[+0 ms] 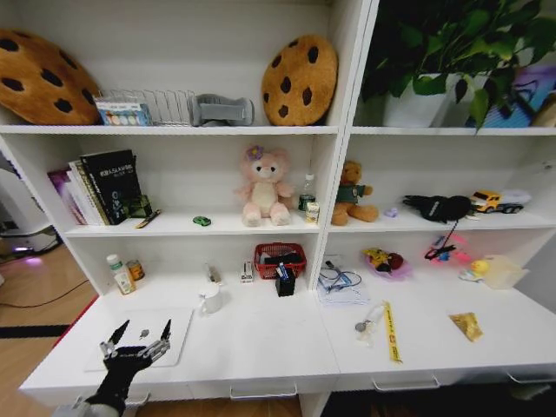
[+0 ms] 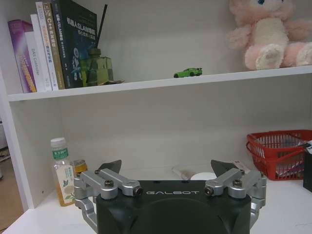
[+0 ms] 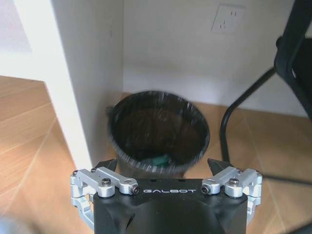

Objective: Organize the objects on the table.

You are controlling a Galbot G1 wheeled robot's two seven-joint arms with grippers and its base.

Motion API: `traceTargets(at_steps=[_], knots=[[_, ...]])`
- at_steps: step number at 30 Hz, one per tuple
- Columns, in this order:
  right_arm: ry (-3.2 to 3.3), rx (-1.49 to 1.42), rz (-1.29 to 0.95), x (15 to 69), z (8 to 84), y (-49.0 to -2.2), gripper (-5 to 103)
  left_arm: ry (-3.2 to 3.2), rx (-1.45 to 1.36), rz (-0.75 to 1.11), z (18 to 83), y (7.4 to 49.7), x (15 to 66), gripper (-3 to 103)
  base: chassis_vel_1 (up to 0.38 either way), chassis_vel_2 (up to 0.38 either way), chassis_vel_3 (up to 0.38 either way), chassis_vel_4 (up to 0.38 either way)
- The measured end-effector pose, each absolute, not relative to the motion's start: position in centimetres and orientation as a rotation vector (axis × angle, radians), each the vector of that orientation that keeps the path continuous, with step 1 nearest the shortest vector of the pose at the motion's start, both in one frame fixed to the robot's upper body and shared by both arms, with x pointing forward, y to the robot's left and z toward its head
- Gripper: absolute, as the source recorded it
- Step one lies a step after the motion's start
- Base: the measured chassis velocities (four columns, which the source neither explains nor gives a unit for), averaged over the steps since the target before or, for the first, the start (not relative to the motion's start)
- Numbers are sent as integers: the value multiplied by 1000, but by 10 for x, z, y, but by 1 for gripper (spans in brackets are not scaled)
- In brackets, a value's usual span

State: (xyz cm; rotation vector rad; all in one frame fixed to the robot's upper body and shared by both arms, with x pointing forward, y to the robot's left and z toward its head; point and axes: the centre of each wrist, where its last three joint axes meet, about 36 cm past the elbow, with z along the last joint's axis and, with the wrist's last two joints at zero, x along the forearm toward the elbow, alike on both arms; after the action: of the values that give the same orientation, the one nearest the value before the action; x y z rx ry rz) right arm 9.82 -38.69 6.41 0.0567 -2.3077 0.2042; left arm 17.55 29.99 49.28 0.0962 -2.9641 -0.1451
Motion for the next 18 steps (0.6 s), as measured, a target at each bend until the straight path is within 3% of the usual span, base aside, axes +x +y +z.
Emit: traceTargets(at_steps=[4,6,8,18], knots=[[-2296,67,172,71,77,-384,100,-2964,96,-145,493,300,176,100,0,0,0,0],[-2309,65,106,21,113,-372,100,-2964,96,-145,493,300,176,100,0,0,0,0],[-2343,58,87,8,135,-367,100,-2964,96,-145,493,300,176,100,0,0,0,0],[-2587,44,115,-5,247,-345,100,-2964,96,-145,493,300,176,100,0,0,0,0]])
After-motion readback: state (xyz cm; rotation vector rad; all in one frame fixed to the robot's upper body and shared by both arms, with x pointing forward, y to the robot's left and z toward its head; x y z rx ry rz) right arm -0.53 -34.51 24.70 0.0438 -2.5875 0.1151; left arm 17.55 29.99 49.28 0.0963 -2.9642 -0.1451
